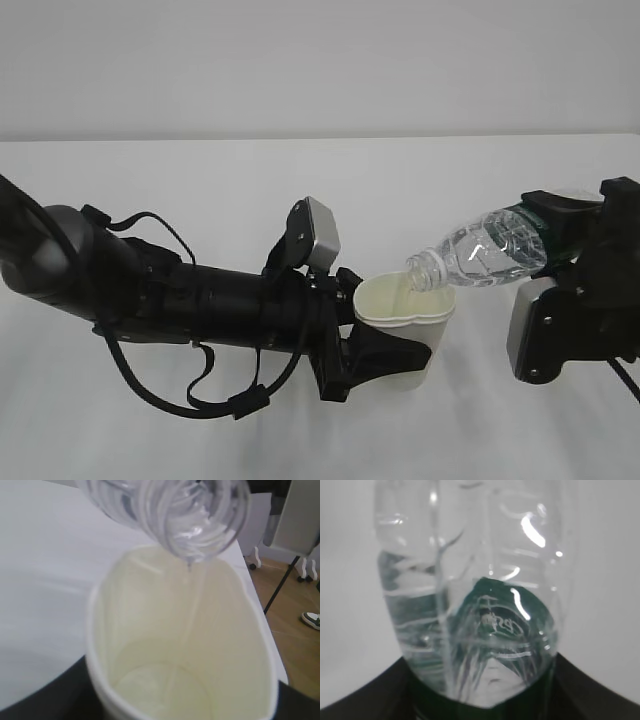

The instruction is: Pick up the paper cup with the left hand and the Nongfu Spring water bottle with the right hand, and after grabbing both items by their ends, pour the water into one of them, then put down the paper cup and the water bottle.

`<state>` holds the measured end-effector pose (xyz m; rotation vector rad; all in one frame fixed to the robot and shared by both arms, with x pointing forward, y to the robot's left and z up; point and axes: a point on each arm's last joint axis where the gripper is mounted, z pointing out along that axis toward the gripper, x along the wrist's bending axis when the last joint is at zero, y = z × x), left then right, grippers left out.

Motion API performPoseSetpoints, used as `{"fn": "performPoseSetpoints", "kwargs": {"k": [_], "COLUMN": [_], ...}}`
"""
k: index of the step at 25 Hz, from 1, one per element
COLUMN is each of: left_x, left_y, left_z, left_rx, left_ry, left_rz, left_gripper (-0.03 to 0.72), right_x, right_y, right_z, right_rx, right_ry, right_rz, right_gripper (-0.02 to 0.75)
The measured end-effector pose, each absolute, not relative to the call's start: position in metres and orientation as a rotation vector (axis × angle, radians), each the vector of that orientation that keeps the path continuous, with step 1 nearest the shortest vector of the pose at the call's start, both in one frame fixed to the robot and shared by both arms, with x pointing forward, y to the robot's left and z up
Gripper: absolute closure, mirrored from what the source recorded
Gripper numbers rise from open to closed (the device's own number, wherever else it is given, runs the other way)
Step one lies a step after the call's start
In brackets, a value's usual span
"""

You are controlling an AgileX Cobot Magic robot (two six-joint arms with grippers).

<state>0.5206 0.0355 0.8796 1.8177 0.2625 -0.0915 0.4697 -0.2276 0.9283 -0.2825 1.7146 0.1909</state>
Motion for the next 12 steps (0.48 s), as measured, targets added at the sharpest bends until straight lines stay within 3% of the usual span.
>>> {"fn": "performPoseSetpoints", "kwargs": {"k": [12], "left_x": [0.5209], "left_y": [0.0357], "left_z": [0.879], "left_rx": [1.824], "left_ry": [0.265], "left_rz": [-0.088], "left_gripper": [0.249], "right_x": [0.4697], "right_y": [-0.2276], "right_z": [0.9283], "right_rx": [-0.282], "right_ry": [1.715], "right_rz": [0.191], "right_gripper": [0.329]}}
